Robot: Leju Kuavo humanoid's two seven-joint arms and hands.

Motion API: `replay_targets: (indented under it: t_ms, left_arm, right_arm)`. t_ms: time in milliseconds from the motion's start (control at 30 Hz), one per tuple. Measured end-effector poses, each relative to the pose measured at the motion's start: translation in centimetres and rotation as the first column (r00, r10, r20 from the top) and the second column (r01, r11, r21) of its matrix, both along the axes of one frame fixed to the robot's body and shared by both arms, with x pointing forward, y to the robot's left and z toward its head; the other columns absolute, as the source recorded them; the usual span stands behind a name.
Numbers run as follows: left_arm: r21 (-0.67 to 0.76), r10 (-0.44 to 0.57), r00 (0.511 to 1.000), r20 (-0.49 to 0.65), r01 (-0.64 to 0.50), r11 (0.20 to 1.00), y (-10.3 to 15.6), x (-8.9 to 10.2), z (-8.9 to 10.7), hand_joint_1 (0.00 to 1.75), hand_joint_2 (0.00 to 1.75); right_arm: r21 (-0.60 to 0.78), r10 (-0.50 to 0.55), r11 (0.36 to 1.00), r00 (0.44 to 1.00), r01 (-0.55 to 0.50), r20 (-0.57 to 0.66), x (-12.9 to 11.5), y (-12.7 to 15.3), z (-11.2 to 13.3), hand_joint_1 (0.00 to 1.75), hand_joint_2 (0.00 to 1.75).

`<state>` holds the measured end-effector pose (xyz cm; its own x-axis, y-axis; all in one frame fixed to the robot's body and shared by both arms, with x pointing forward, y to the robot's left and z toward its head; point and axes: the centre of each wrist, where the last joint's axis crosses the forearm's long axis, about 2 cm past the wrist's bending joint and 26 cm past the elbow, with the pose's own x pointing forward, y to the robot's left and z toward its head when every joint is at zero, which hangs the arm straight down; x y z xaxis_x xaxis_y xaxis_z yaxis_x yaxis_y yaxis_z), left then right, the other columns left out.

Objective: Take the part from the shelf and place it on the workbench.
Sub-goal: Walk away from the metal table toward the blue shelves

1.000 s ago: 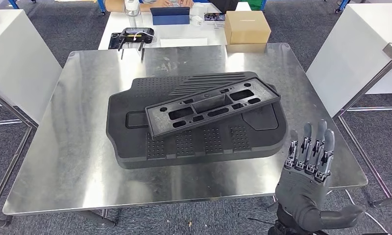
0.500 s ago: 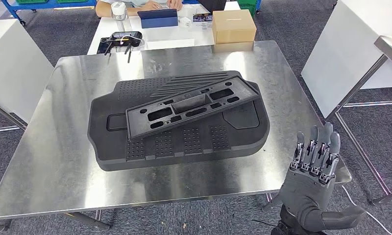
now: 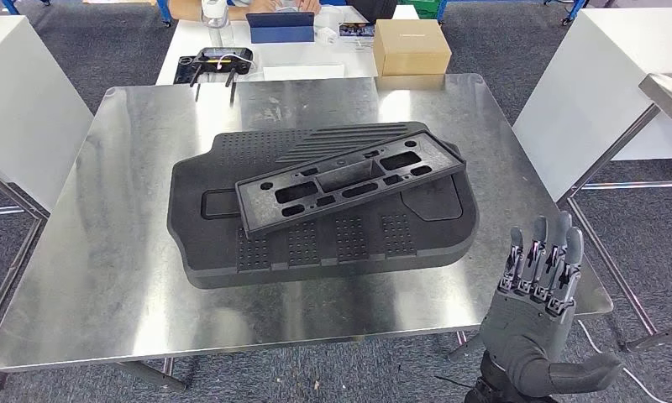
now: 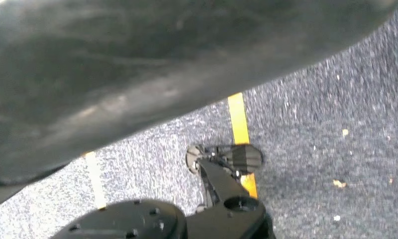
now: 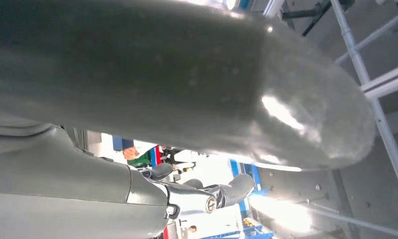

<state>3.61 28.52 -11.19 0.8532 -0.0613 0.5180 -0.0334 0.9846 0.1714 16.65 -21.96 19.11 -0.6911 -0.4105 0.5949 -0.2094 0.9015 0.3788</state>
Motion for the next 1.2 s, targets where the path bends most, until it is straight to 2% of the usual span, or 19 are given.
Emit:
replay_targets:
  t_ms: [667,1200]
  left_arm:
    - [-0.019,-0.004,1.0,-0.014,0.004,1.0,-0.54,-0.03,0.0,0.0,0.0]
    - [0.014,-0.055,0.998,-0.024,0.055,0.998,-0.89,0.05,0.03,0.0,0.0]
  right_arm:
    - [-0.012,-0.011,1.0,1.0,0.011,-0.022,0.06,-0.11,-0.35,0.0,0.0]
    - [-0.012,-0.017,1.0,0.998,0.017,-0.053,0.18,-0.21,-0.83,0.0,0.0]
